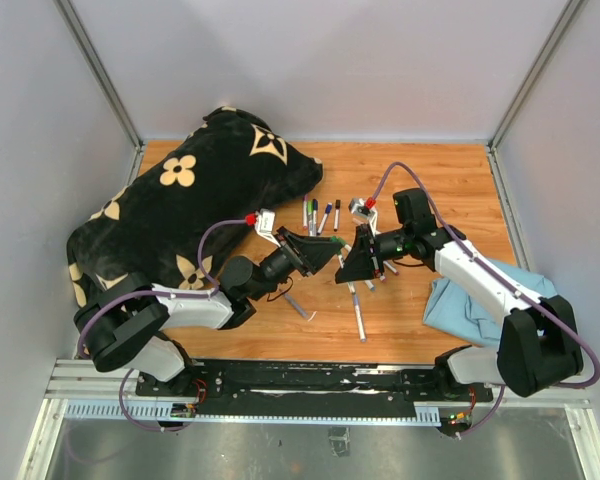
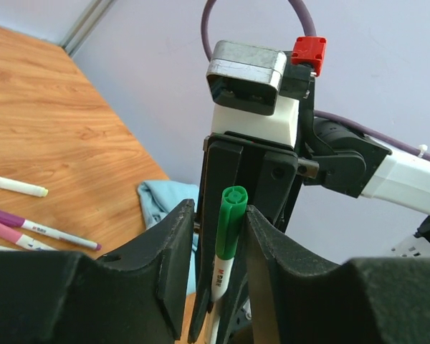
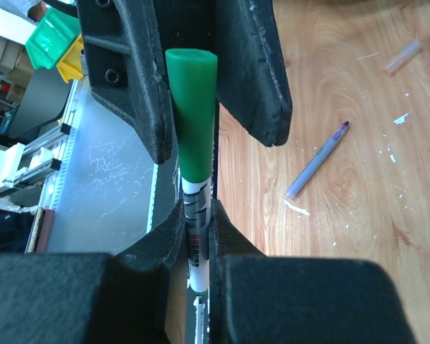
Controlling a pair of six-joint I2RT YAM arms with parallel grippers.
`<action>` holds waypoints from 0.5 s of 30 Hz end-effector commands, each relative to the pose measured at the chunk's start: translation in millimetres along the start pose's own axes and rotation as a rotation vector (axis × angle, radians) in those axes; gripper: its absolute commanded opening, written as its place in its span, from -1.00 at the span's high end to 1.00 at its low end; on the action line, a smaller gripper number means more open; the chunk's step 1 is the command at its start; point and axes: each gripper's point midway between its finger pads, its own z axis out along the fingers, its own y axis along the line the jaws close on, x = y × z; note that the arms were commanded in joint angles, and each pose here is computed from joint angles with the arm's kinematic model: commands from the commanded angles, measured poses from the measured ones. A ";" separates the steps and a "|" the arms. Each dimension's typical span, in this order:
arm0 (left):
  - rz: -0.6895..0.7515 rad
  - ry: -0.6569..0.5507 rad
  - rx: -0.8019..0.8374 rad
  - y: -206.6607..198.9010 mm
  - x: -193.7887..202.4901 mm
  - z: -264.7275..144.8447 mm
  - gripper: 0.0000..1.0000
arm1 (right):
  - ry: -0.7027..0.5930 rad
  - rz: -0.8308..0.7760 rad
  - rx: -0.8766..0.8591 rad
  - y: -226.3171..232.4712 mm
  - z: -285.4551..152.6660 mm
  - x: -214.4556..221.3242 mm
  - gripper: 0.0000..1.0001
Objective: Open the pen caps
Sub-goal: Open the pen cap from the pen.
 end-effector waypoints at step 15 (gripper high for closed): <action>0.062 -0.063 0.065 -9.5 -44.9 6.3 0.99 | 0.003 0.021 -0.101 11.7 6.7 -0.7 0.99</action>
